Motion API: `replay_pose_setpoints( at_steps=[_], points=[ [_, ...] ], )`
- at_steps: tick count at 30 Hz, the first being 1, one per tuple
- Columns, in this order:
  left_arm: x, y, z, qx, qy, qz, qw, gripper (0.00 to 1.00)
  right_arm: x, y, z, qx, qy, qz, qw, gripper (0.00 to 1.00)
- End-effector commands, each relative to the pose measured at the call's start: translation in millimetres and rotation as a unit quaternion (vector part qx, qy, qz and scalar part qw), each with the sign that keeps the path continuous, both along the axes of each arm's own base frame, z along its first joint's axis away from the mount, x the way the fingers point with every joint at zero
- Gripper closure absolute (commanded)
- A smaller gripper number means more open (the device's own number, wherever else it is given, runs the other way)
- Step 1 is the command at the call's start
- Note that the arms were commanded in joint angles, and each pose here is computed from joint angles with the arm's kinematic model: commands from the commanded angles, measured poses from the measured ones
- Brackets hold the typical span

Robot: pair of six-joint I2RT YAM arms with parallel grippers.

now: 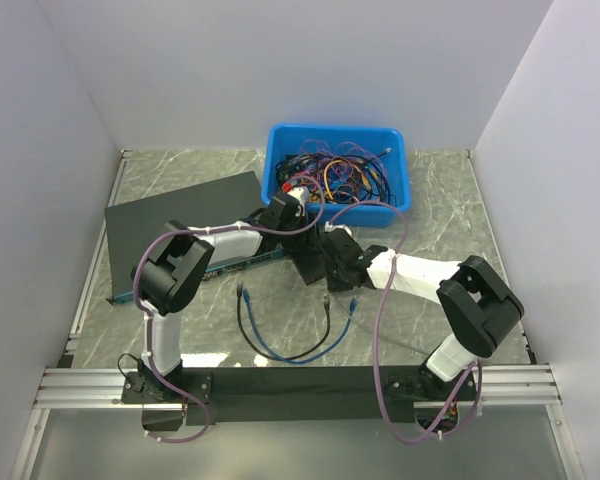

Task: Insert the plug into the switch port

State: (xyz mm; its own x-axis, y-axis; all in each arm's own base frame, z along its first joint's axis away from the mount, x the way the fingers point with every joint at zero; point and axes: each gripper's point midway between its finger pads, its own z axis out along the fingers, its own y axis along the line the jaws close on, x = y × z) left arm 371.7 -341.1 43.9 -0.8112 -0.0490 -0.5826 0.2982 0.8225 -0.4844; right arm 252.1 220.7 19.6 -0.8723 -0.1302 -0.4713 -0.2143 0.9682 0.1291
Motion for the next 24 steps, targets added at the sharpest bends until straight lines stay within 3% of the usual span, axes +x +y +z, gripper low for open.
replay_pose_setpoints(
  at_steps=[1, 24],
  points=[
    [-24, 23, -25, 0.045, 0.046, 0.002, 0.998, 0.33, 16, 10, 28, 0.02, -0.041, -0.001, 0.999, 1.0],
    [-30, 20, -27, 0.05, 0.041, -0.023, 0.998, 0.34, 24, 21, 18, 0.018, -0.035, 0.022, 0.999, 1.0]
  ],
)
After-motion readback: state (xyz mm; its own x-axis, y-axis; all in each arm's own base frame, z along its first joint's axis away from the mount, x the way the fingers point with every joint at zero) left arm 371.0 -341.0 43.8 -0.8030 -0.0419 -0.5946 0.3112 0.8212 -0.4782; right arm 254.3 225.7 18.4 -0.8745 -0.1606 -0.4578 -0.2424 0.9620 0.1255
